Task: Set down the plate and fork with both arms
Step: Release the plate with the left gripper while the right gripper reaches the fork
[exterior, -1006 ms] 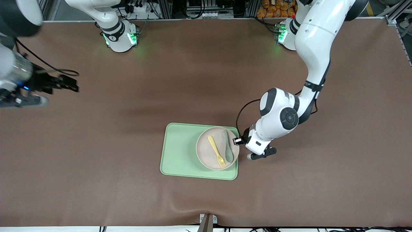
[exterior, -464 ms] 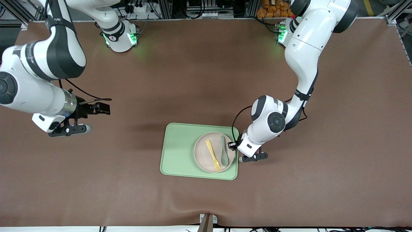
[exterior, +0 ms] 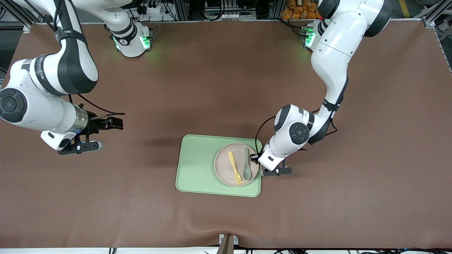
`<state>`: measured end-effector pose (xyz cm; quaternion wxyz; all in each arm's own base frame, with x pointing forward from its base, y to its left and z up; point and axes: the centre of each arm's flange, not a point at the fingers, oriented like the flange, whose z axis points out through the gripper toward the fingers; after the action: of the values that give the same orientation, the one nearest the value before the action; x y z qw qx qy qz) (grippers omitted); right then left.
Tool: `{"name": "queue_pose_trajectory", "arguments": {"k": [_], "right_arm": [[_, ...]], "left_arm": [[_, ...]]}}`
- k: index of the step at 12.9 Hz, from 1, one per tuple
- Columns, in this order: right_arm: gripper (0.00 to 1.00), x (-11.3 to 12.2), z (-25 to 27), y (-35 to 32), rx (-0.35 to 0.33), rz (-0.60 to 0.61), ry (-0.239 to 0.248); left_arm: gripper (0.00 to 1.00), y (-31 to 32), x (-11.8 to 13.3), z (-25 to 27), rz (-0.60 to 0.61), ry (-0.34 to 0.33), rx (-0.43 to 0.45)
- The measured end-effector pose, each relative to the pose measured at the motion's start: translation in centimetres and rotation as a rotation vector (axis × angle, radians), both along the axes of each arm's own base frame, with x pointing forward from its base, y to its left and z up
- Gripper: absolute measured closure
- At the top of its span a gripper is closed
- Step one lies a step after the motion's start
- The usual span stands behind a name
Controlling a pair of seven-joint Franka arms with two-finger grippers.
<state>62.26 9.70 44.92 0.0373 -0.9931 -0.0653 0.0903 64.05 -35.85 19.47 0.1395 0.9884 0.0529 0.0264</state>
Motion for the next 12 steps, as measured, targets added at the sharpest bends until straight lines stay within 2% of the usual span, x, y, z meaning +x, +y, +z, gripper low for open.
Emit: {"name": "queue_pose_trajectory", "arguments": {"k": [10, 12], "right_arm": [[0.00, 0.5, -1.4, -0.2, 0.009, 0.050, 0.002], [0.00, 1.1, -2.6, 1.1, 0.017, 0.087, -0.020]], "left_arm": [[0.96, -2.6, -2.1, -0.2, -0.047, 0.008, 0.007], [0.96, -2.9, -2.2, -0.2, -0.045, 0.010, 0.007]]}}
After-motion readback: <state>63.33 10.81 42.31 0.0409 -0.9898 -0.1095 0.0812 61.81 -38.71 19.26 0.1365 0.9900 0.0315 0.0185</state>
